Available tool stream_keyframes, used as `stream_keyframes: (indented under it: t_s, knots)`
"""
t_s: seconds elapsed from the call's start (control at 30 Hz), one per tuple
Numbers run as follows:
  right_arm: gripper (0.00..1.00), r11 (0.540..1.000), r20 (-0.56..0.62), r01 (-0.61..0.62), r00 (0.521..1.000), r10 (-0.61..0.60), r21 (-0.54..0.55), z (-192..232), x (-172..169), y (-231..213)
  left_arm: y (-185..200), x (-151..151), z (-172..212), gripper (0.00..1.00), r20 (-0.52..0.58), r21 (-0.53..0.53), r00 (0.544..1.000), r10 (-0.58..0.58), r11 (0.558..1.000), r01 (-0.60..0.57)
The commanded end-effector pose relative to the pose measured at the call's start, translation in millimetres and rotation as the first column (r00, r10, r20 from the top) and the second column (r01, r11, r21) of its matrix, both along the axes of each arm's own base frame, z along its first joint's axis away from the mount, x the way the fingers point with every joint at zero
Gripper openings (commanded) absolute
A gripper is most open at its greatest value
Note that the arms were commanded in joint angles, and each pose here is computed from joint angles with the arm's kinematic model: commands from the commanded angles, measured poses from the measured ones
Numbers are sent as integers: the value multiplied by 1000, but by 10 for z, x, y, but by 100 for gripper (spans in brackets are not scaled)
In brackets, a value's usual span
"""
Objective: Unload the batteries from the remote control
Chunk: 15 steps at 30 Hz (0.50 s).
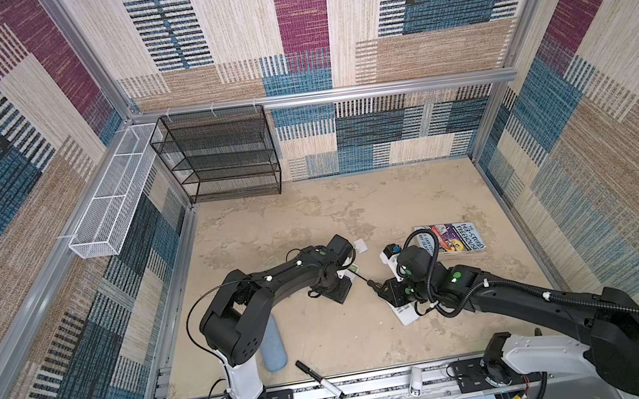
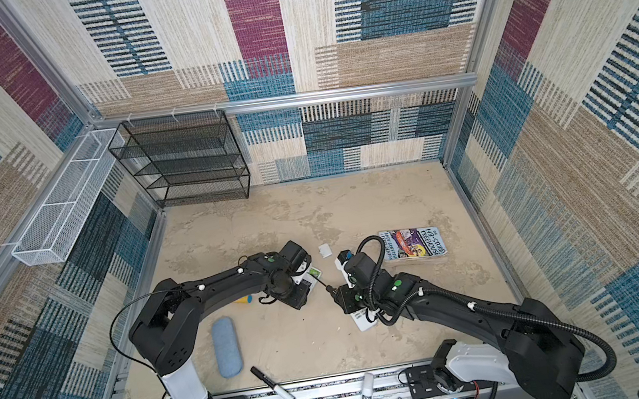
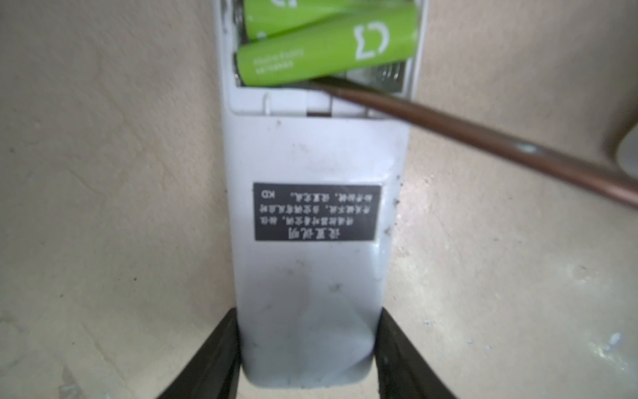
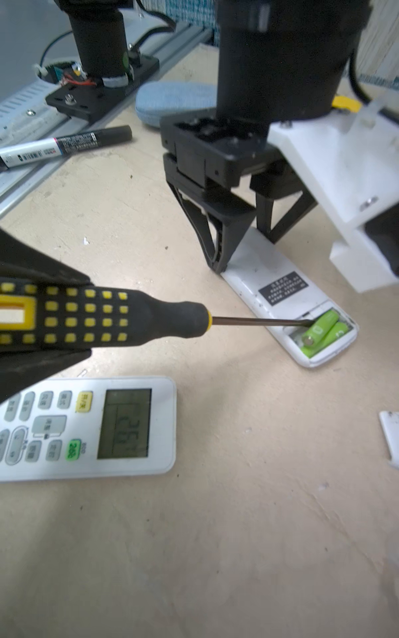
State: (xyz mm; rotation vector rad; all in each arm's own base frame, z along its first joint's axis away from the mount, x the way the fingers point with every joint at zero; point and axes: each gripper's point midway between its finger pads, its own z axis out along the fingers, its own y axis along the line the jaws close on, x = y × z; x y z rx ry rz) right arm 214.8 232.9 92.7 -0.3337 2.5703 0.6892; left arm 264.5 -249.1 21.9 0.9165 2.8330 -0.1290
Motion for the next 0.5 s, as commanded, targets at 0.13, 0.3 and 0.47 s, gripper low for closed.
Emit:
stream_keyframes:
  t_s: [0.13,0.3,0.47]
  knots:
    - [0,1000,34,-4,999,3,16,39,119,102,181,-321,-55,52,-122,76,992,-37,996,47]
    - [0,997,47,-42,998,39,58,62,119,197,173,-330,-50,51,-125,73,991,-39,996,49]
    - [0,993,47,-61,997,57,98,36,95,258,152,-332,2,51,-125,65,991,-47,996,55]
